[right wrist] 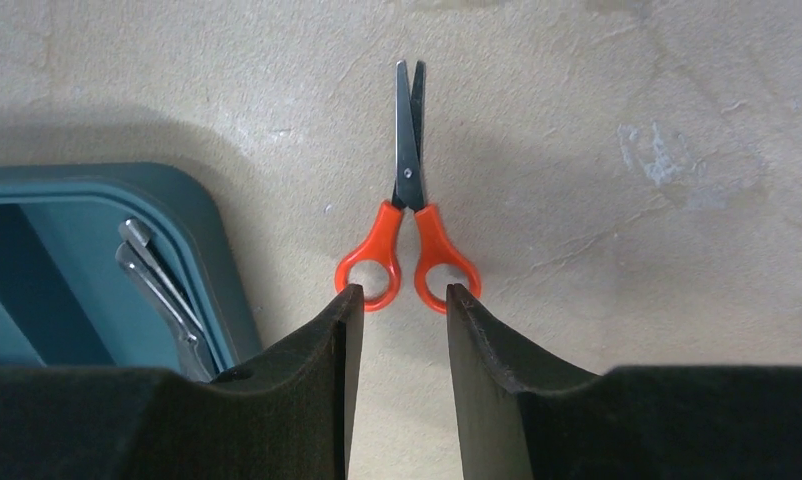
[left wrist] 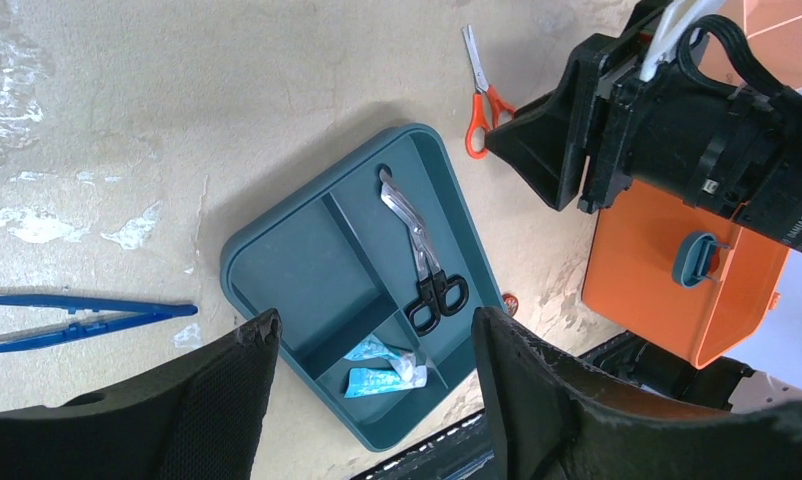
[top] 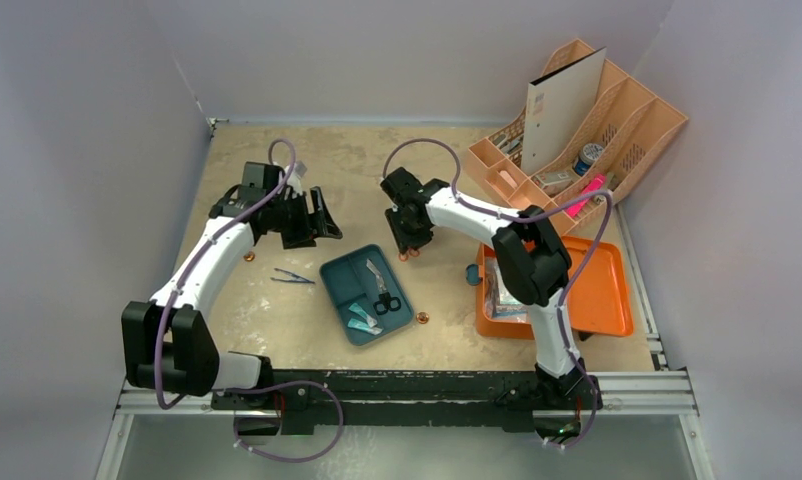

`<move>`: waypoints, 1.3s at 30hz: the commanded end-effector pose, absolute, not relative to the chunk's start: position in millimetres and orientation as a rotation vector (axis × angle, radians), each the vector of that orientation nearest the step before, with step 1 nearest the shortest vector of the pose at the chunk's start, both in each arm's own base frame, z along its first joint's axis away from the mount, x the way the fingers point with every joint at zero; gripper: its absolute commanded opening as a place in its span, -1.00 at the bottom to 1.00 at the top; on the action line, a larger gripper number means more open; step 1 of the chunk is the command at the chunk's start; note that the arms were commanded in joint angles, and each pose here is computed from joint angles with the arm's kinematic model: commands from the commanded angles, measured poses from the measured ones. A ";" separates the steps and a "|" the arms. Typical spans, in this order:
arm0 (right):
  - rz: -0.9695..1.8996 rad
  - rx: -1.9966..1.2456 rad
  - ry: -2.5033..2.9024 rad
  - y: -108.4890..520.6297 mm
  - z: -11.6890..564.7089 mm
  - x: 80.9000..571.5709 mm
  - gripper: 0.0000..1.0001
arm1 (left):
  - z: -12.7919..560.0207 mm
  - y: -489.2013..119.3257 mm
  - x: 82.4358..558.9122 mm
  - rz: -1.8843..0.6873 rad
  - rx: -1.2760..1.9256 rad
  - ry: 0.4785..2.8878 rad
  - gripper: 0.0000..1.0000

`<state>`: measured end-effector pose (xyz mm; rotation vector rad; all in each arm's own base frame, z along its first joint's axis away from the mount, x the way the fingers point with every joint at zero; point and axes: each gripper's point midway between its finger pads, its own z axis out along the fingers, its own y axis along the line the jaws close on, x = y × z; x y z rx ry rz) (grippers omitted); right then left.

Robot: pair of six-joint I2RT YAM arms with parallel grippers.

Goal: Organize the medicine kit
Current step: Pick up the scissors from the center of the board.

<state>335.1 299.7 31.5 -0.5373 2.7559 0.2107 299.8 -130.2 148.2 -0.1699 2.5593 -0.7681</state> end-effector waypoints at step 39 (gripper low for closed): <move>0.567 -0.435 2.745 304.3 51.6 316.7 -1.00 | 167.8 -140.7 313.9 -0.867 -0.181 2.456 0.28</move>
